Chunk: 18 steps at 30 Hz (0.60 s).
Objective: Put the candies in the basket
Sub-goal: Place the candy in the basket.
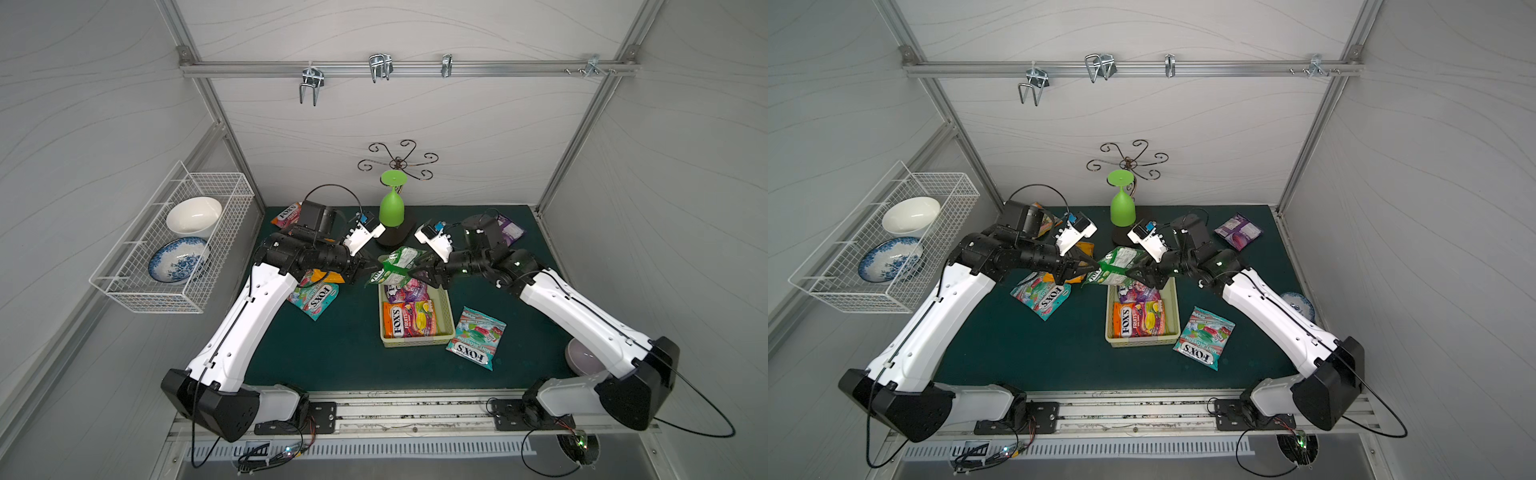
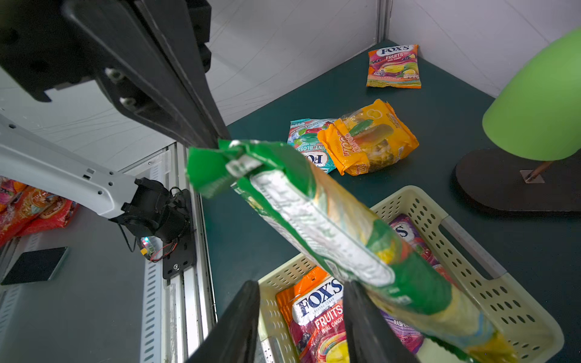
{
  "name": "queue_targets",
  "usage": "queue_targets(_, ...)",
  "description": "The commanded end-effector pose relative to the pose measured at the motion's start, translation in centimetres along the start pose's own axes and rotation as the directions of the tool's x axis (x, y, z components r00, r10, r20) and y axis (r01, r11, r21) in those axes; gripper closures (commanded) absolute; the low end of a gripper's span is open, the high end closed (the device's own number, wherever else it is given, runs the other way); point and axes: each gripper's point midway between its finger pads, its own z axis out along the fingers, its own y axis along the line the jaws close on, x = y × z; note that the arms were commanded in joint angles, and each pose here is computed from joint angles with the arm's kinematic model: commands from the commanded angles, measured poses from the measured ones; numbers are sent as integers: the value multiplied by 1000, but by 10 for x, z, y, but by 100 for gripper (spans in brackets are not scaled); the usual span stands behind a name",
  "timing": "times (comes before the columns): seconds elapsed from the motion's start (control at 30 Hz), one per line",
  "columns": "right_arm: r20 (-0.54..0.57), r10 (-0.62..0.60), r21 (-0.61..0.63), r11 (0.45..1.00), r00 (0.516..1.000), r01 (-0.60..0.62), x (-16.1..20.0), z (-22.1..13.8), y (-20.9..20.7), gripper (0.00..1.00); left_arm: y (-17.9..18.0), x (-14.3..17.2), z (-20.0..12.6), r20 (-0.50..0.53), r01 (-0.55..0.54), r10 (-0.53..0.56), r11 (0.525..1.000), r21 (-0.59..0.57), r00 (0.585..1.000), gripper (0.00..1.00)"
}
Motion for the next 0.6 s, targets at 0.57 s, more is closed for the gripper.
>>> queue_targets(0.57,33,-172,-90,980,984,175,3,14,9,35,-38,-12,-8,40,-142,138,983,118,990,100)
